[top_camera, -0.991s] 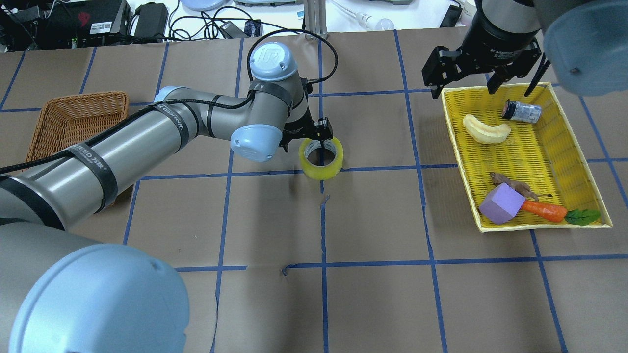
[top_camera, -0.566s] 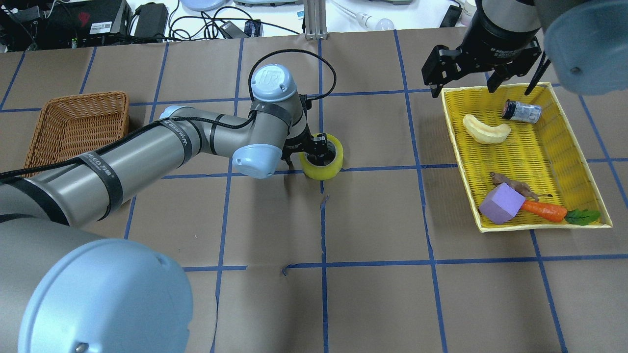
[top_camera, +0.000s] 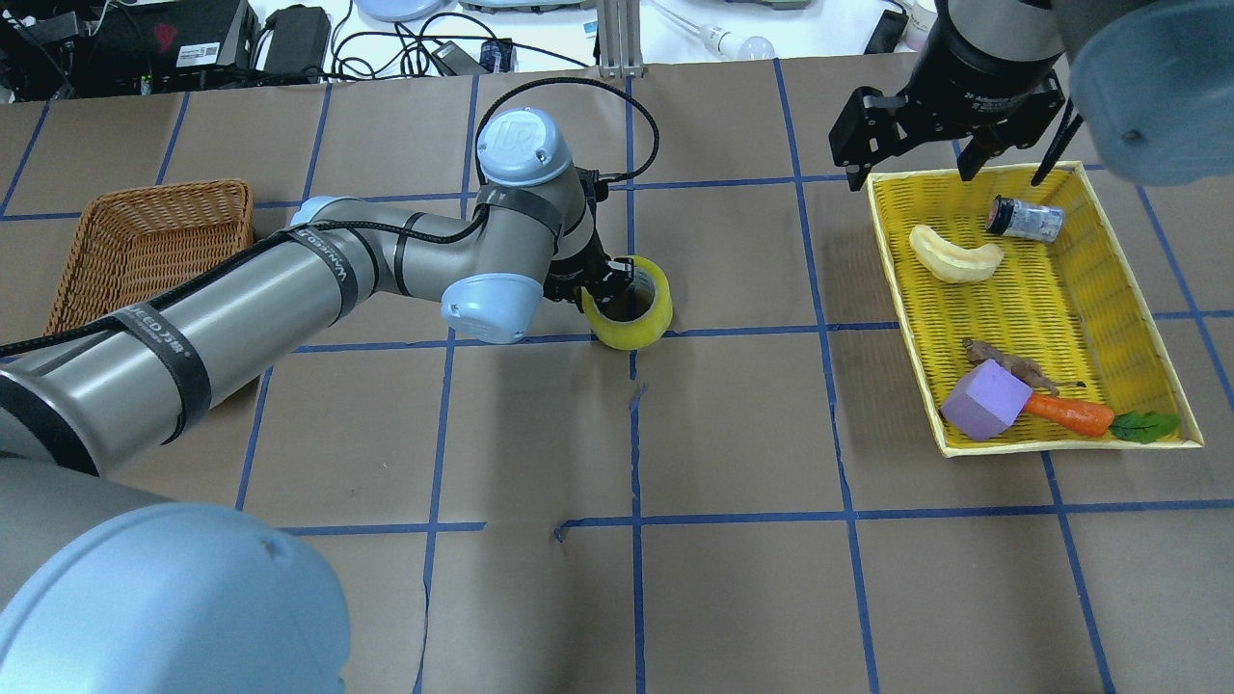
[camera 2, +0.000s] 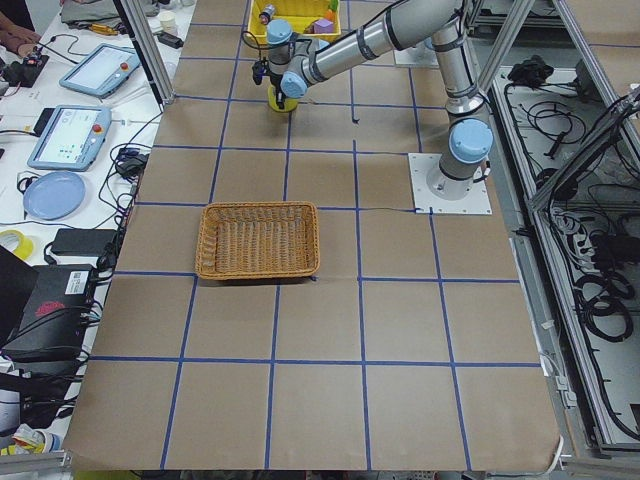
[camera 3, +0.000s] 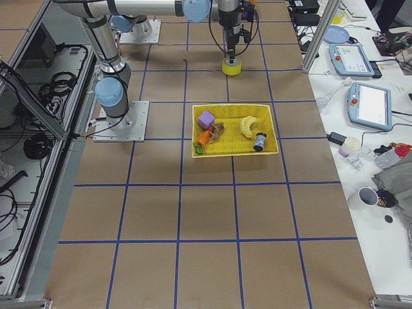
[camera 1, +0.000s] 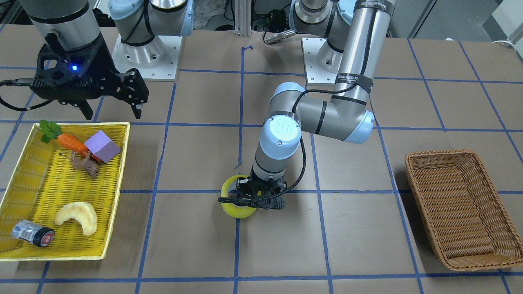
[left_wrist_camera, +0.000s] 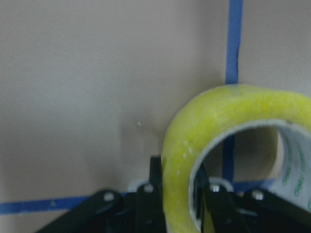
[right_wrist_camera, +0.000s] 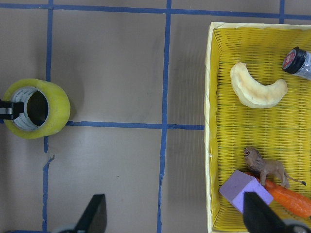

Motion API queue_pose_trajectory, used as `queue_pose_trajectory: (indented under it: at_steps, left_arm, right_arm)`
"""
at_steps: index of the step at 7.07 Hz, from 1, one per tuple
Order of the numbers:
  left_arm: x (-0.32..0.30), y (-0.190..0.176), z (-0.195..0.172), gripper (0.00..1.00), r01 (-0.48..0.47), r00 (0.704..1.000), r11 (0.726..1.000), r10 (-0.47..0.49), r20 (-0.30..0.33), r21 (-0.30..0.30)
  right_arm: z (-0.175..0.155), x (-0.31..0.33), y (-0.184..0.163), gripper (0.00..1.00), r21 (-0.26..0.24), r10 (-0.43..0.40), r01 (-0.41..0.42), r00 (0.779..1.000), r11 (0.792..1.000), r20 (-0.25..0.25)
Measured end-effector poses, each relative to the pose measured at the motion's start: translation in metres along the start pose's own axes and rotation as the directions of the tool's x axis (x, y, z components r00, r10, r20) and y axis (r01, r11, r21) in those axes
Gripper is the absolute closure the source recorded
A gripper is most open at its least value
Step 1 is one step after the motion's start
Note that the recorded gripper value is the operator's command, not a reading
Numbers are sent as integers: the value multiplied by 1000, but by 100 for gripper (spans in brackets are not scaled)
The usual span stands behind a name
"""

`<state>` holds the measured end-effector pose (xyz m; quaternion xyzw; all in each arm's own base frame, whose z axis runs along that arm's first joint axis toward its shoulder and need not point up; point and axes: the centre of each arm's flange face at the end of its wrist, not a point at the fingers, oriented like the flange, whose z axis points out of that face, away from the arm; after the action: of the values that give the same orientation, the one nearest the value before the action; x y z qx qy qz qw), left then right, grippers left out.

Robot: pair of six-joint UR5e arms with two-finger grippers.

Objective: Transfer tape with both arms
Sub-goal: 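Lift the tape roll with the left gripper and carry it into the wicker basket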

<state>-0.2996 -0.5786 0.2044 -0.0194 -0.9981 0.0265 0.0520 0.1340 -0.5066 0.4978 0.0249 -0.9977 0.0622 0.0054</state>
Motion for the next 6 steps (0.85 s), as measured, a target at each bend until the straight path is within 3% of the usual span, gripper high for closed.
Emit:
queue_pose_trajectory:
  at_steps: [4, 6]
  left_arm:
    - [-149, -29, -78, 100, -11, 1000, 1000, 11, 16, -22]
    - [-239, -29, -112, 100, -37, 997, 999, 38, 63, -19]
  right_arm:
    - [0, 0, 0, 0, 0, -1, 1, 1000, 1000, -1]
    - [0, 0, 0, 0, 0, -1, 1, 1000, 1000, 0]
